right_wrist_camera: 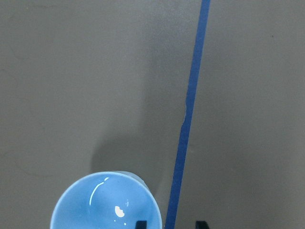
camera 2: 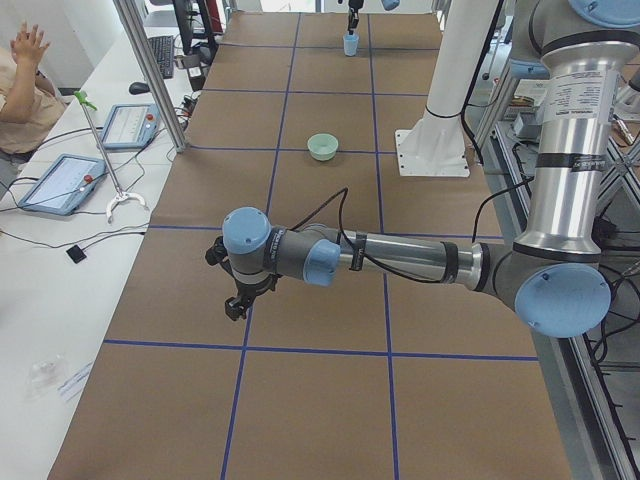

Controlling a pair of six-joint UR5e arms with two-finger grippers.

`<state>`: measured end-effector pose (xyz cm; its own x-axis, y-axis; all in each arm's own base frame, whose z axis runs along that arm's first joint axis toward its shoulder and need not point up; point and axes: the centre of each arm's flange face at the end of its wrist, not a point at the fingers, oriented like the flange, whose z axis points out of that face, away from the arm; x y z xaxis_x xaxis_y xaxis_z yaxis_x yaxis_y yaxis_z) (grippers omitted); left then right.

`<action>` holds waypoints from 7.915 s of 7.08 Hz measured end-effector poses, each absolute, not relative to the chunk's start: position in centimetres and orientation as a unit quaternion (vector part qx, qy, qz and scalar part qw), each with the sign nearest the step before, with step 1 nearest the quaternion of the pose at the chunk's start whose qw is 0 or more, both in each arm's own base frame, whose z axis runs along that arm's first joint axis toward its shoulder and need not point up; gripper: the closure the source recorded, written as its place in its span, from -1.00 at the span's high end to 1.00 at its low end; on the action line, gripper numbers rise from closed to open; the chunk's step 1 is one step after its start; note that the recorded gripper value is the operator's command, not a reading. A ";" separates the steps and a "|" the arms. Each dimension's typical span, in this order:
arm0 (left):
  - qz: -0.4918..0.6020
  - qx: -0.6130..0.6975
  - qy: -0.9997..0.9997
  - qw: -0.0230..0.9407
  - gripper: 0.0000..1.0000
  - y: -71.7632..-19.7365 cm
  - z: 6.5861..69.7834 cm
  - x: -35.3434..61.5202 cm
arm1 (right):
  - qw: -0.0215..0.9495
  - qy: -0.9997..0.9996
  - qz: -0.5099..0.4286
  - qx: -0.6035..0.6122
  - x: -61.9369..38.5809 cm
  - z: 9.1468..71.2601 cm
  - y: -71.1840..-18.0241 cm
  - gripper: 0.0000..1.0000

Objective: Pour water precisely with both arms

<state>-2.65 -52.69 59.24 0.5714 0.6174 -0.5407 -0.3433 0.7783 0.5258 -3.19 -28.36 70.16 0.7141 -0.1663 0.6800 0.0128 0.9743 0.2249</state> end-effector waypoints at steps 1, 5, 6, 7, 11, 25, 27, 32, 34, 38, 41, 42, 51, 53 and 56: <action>0.277 0.185 0.371 0.867 1.00 -52.7 59.3 -2.7 | 0.920 -0.376 -0.050 0.103 -3.3 70.2 -28.5 -0.08; 0.276 0.184 0.371 0.867 1.00 -52.7 59.3 -2.7 | 0.919 -0.376 -0.069 0.099 -4.1 70.3 -28.5 -1.00; 0.276 0.184 0.371 0.867 1.00 -52.7 59.3 -2.7 | 0.918 -0.376 -0.076 0.099 -4.3 70.3 -28.5 -1.00; 0.275 0.184 0.371 0.868 1.00 -52.7 59.3 -2.8 | 0.917 -0.377 -0.081 0.101 -4.5 70.2 -28.6 -1.00; 0.240 0.182 0.368 0.880 1.00 -52.5 60.2 -5.6 | 0.908 -0.392 -0.088 0.118 -5.6 68.6 -31.3 -1.00; -0.002 0.075 0.398 0.914 1.00 -49.4 61.3 -9.6 | 0.921 -0.377 -0.008 0.097 -26.5 35.4 -53.1 -1.00; -0.002 0.073 0.398 0.914 1.00 -49.4 61.5 -9.6 | 0.940 -0.334 0.021 0.070 -32.9 28.5 -50.6 -1.00; -0.005 0.068 0.398 0.915 1.00 -49.4 61.9 -9.6 | 0.968 -0.241 0.044 0.054 -43.2 19.9 -44.2 -1.00; -0.006 0.066 0.399 0.915 1.00 -49.3 62.1 -9.6 | 0.976 -0.207 0.042 0.049 -45.6 17.2 -42.5 -1.00; -0.008 0.061 0.399 0.915 1.00 -49.2 62.5 -9.6 | 0.987 -0.151 0.048 0.035 -50.9 13.9 -41.5 -1.00; -0.009 0.057 0.399 0.915 1.00 -49.2 63.0 -9.6 | 0.991 -0.120 0.054 0.019 -54.2 10.6 -40.9 -1.00; -0.009 0.056 0.399 0.915 1.00 -49.2 63.2 -9.6 | 0.992 -0.108 0.055 0.013 -55.7 9.9 -41.2 -1.00; -0.012 0.046 0.401 0.915 1.00 -49.2 64.5 -9.5 | 0.999 0.036 0.040 -0.007 -62.3 6.6 -41.7 -1.00; -0.013 0.043 0.401 0.915 1.00 -49.1 64.8 -9.5 | 0.997 0.059 0.039 -0.012 -63.0 6.0 -42.0 -1.00; -0.015 0.039 0.402 0.915 1.00 -49.1 65.3 -9.5 | 0.995 0.094 0.036 -0.022 -64.6 5.2 -42.4 -1.00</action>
